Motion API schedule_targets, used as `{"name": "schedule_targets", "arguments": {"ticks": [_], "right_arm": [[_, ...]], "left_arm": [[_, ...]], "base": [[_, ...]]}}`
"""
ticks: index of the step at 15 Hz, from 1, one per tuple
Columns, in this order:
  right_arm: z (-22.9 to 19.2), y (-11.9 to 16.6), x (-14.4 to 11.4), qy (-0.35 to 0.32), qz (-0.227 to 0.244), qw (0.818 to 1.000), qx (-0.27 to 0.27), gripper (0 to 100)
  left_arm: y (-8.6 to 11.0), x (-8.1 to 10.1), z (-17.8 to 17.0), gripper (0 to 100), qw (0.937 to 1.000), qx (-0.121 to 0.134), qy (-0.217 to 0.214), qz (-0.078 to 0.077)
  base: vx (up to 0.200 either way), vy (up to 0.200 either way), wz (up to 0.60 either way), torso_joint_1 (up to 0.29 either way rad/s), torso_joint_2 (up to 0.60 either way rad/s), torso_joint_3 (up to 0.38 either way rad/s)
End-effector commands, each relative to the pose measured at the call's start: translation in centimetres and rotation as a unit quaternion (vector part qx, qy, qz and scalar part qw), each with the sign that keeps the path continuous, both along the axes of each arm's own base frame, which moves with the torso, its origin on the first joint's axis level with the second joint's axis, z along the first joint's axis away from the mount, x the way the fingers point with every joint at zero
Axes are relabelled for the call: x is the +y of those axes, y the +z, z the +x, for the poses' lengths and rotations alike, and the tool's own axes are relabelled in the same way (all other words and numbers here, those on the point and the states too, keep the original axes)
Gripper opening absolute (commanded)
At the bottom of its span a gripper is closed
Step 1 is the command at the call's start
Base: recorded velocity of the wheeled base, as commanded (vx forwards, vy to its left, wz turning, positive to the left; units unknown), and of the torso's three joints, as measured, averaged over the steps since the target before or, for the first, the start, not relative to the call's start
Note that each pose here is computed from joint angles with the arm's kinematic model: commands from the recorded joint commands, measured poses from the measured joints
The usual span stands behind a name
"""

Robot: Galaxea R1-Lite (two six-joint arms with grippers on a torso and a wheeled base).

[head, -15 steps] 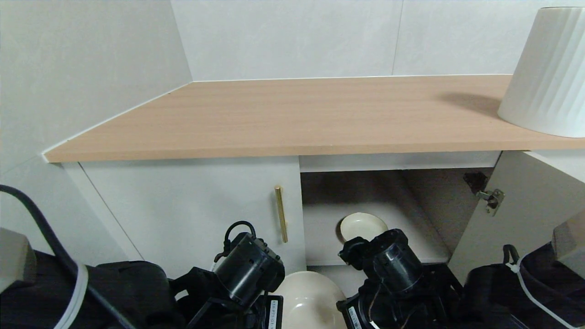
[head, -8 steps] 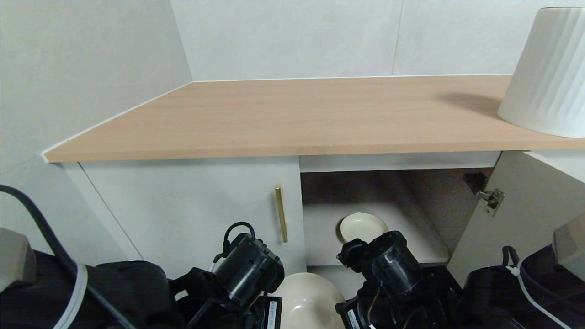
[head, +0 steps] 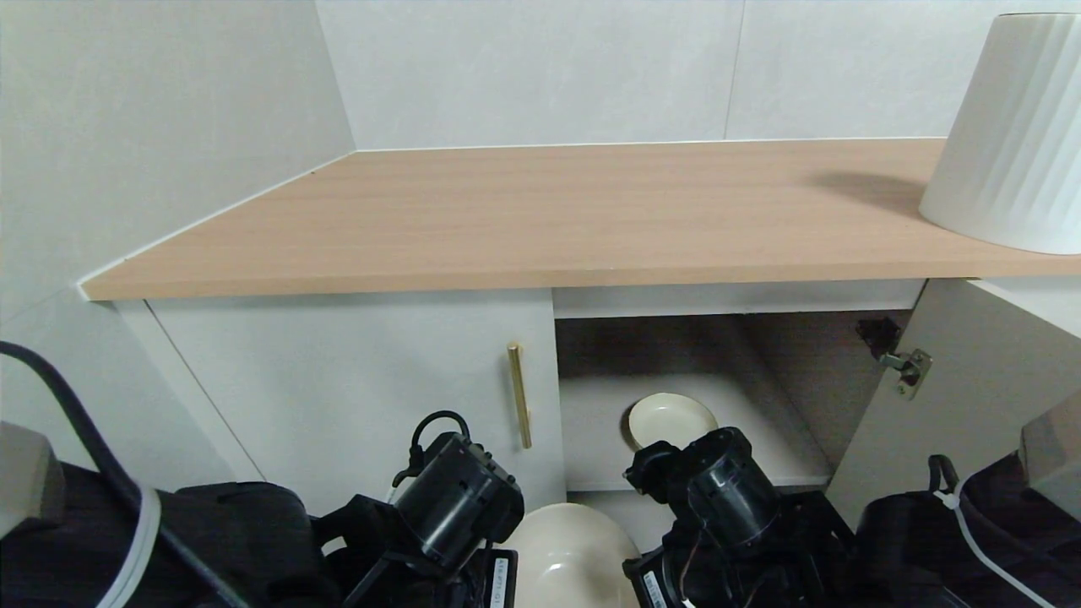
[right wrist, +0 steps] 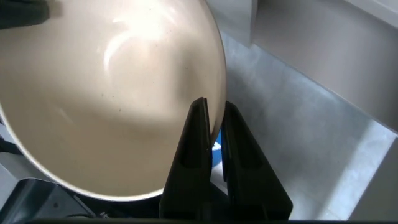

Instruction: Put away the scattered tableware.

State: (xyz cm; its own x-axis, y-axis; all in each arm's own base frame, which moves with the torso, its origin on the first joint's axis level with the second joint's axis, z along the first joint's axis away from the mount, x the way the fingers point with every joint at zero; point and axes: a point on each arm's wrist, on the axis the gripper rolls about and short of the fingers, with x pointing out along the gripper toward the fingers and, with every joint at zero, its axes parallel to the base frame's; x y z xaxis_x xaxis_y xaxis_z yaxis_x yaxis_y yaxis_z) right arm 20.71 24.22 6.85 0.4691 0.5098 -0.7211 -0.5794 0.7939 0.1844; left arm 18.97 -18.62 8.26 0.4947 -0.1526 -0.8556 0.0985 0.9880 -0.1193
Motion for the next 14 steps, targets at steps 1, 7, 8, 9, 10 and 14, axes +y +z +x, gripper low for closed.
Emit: {"name": "schedule_targets", "arguments": {"ticks": [1,7,8,9,10,14], "right_arm": [[0.0,0.0,0.1,0.001,0.002,1.000,0.000,0],[0.2,-0.7,0.0,-0.007,-0.013,1.000,-0.001,0],[0.6,-1.3,-0.2,-0.023,-0.031,0.999,-0.004,0],[1.3,-1.8,-0.5,-0.038,-0.050,0.998,-0.010,0],[2.1,-2.3,-0.8,-0.055,-0.070,0.996,-0.012,0],[5.7,-1.9,-2.6,-0.139,-0.088,0.986,-0.008,0]], "left_arm": [[0.1,-0.1,0.1,100,1.0000,-0.002,0.000,-0.006],[0.1,-0.2,0.1,100,1.0000,-0.002,0.000,-0.005],[0.1,-0.2,0.1,100,1.0000,-0.002,0.000,-0.005],[0.0,-0.1,0.1,100,1.0000,-0.001,0.001,-0.003],[0.0,-0.1,0.1,100,1.0000,-0.001,0.001,-0.003],[0.0,-0.1,0.1,100,1.0000,-0.002,0.001,-0.002]], "base": [[0.000,0.000,0.00,0.000,0.00,0.000],[0.000,0.000,0.00,0.000,0.00,0.000],[0.000,0.000,0.00,0.000,0.00,0.000],[0.000,0.000,0.00,0.000,0.00,0.000],[0.000,0.000,0.00,0.000,0.00,0.000],[0.000,0.000,0.00,0.000,0.00,0.000]]}}
